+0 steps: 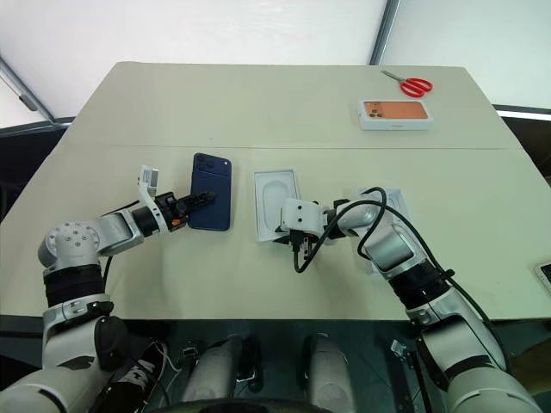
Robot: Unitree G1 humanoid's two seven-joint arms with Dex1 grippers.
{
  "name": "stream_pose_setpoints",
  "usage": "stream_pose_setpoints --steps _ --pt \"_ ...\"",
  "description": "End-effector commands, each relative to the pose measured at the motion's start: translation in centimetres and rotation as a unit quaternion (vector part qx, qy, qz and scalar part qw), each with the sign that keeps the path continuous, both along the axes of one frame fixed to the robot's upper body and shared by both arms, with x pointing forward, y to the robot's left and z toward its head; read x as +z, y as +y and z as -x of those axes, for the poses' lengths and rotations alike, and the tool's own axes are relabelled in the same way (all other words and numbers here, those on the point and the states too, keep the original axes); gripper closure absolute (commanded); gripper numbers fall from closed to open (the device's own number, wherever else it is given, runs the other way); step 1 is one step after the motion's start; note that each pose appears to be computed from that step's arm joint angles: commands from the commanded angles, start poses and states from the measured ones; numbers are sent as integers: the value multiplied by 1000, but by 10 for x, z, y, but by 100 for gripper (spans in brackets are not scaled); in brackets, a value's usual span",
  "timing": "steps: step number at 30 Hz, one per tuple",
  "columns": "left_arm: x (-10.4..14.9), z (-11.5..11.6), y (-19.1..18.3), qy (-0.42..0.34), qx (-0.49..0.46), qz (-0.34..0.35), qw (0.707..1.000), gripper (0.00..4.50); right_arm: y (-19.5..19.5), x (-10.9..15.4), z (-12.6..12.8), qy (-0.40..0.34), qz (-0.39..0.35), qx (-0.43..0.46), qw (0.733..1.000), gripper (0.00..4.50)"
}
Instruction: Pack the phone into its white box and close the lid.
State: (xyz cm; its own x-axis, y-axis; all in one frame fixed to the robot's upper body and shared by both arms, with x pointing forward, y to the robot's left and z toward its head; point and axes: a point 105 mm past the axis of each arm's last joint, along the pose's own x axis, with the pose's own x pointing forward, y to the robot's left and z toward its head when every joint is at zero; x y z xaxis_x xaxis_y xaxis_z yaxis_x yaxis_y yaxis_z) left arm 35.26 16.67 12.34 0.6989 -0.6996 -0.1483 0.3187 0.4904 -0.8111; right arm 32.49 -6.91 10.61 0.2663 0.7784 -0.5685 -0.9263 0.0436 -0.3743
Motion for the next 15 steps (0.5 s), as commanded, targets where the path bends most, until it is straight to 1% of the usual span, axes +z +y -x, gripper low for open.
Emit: stream_pose_setpoints --steps 1,3,5,8,10,11,13,14,15 --pt "22 -6 2 -41 5 18 999 450 13 -2 -21 -34 -7 -49 998 390" --pt "24 -8 4 -43 12 22 999 450 22 1 -27 -39 -23 -61 997 390" --pt "29 -11 6 -48 20 24 998 450 31 1 -28 -27 -32 -72 997 390" --pt "54 -14 9 -72 18 52 996 450 39 -5 -33 -27 -31 -105 994 390" --pt "62 -15 9 -79 14 39 996 450 41 -11 -26 4 -33 -103 994 311" --pt "65 -15 8 -83 13 34 996 450 41 -12 -25 8 -35 -103 994 281" --pt "70 -15 5 -85 9 37 996 450 41 -11 -23 7 -33 -101 994 182" --pt "72 -15 2 -87 6 38 995 450 42 -8 -19 1 -33 -83 996 147" --pt "72 -14 -2 -86 0 41 995 450 43 -4 -15 4 -40 -66 997 147"
